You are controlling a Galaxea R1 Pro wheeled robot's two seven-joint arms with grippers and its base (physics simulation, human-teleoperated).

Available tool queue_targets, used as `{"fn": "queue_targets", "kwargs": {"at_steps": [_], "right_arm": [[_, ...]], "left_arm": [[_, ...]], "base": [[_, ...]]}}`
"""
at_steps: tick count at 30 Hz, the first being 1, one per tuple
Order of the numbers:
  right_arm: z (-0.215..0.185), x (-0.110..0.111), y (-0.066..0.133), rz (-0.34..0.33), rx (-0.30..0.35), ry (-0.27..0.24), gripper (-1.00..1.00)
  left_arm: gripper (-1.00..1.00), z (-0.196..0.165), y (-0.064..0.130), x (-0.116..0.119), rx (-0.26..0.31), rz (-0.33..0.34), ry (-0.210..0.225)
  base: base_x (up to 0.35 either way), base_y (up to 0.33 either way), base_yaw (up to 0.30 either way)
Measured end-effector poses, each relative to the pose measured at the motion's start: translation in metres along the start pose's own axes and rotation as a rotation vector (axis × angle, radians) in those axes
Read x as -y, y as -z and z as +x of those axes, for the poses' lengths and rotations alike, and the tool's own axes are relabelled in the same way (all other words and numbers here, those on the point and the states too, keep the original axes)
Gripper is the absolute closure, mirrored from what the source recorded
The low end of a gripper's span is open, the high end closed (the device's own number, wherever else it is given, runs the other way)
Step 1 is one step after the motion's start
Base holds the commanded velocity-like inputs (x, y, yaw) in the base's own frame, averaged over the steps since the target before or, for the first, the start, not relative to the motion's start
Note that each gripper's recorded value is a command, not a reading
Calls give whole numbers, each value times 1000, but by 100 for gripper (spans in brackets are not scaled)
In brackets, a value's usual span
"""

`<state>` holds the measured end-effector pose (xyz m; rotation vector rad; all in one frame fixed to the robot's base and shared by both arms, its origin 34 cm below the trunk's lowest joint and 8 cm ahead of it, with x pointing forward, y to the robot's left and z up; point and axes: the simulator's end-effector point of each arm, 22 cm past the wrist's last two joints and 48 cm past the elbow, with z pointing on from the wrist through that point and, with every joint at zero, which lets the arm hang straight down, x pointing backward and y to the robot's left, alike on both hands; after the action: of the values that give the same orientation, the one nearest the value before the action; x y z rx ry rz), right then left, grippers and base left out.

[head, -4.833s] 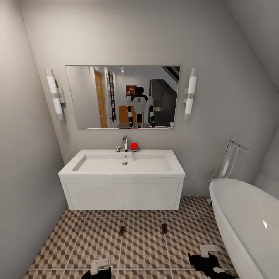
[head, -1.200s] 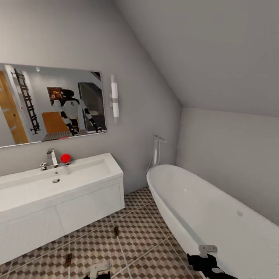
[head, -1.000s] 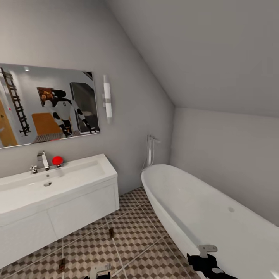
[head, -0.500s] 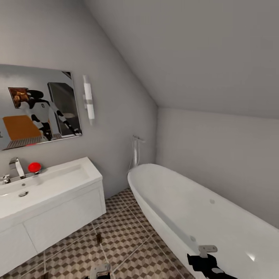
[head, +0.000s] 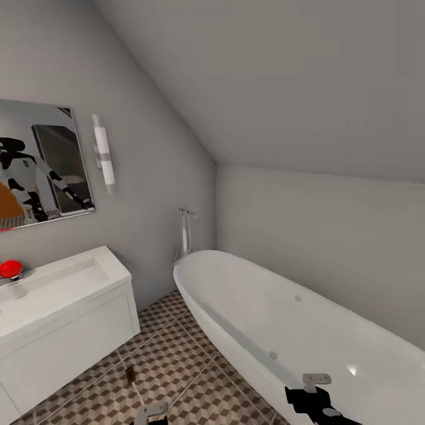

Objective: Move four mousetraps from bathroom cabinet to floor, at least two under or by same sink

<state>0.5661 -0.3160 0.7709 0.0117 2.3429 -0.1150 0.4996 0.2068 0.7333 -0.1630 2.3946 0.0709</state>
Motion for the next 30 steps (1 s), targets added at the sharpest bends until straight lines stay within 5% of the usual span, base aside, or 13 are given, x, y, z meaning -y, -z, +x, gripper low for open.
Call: {"fn": "queue_targets", "kwargs": {"at_steps": [30], "right_arm": [[-4,0,2,0,9,-1,-100]], "left_arm": [[-100,-3,2,0,9,1,1]], "base": [[0,0,-272]]}}
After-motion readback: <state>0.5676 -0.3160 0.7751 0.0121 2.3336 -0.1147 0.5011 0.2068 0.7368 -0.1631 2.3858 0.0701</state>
